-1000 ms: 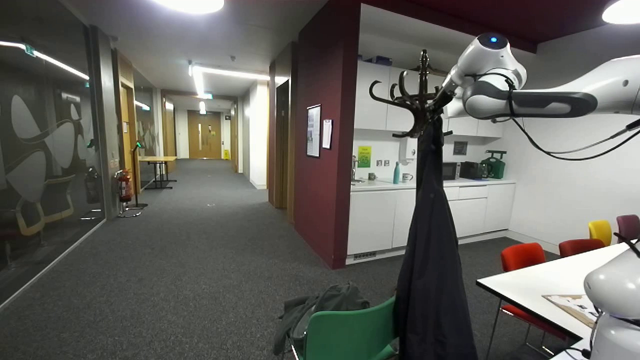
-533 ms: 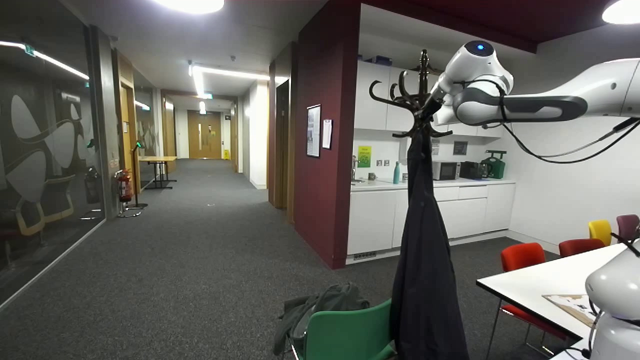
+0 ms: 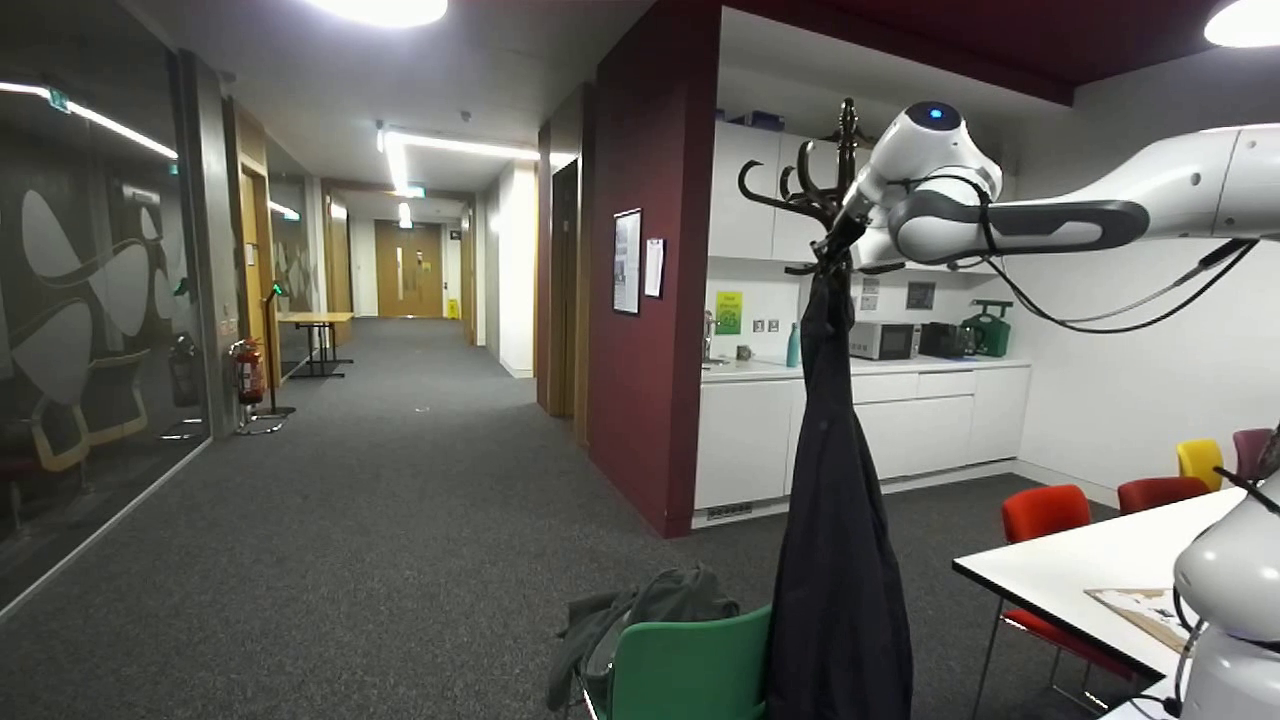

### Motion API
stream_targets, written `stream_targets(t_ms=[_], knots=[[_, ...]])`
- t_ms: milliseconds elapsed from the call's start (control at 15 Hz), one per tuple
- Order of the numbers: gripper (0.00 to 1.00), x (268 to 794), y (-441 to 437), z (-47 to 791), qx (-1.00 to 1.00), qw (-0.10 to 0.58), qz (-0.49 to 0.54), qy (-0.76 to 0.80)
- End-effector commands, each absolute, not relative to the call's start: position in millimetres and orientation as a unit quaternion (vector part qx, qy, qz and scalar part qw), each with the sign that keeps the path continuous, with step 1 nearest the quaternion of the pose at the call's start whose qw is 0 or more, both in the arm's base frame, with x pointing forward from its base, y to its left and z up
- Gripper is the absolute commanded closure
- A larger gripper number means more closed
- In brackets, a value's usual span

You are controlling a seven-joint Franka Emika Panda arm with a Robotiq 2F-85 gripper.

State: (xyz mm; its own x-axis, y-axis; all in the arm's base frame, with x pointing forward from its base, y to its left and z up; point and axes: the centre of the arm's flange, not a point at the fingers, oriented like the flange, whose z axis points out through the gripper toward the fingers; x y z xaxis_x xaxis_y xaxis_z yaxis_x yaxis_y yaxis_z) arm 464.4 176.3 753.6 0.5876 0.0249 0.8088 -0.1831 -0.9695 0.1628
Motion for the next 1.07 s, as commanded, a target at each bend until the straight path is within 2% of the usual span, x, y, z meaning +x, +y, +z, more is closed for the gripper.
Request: stream_targets(t_ms=[0,1000], knots=[[1.00,480.4,181.2,766.5,0.883,0.116,0.453,-0.035],[1.00,516.5,208.6,731.9,0.923,0.040,0.382,0.036]])
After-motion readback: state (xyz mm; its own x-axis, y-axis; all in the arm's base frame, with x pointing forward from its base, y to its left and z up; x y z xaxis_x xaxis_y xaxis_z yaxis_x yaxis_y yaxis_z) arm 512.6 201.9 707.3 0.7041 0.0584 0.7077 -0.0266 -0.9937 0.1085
